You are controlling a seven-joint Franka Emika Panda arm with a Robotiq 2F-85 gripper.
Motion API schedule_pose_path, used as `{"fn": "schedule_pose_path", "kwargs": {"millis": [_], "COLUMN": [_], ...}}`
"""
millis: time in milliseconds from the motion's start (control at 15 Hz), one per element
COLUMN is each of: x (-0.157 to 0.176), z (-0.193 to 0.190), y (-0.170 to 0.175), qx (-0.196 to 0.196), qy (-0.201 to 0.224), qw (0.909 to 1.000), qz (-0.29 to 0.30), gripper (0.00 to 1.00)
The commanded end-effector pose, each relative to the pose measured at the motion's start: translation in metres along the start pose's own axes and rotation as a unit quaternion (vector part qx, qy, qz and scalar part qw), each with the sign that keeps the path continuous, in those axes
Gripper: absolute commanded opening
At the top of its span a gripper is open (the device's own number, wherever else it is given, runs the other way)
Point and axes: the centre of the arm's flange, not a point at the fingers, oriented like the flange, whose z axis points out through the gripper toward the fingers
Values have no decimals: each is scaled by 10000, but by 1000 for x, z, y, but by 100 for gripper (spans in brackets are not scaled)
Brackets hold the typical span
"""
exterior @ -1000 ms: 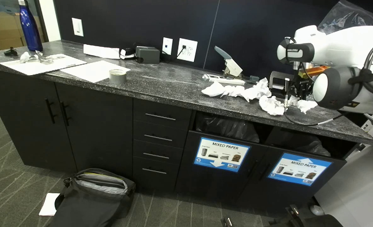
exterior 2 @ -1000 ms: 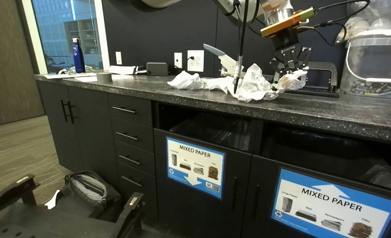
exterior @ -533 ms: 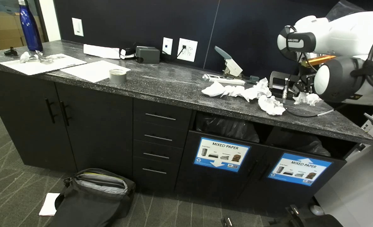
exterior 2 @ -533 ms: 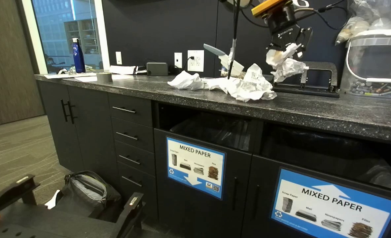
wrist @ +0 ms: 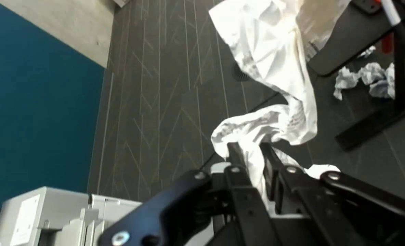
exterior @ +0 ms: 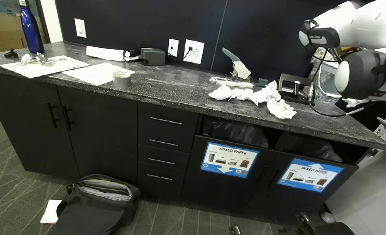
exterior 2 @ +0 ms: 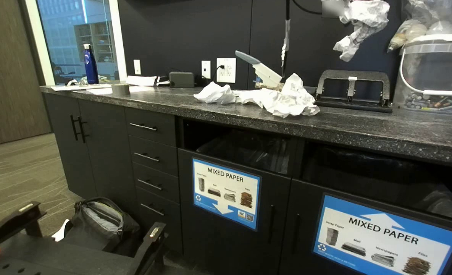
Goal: Throw the papers on the countertop in the bin on the left
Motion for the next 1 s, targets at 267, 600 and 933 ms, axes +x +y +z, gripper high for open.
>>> {"fn": "schedule_pose_path", "kwargs": {"millis": [267,600,933], "x": [-7,-1,-31], "z": [111,175,210], "y": [-64,-127,-178], "qx": [425,837,1053], "qy": [-1603,-2474,-3009], "qw": [9825,9518,9297], "qz": [-843,-1609,-1845], "gripper": [18,17,18]}}
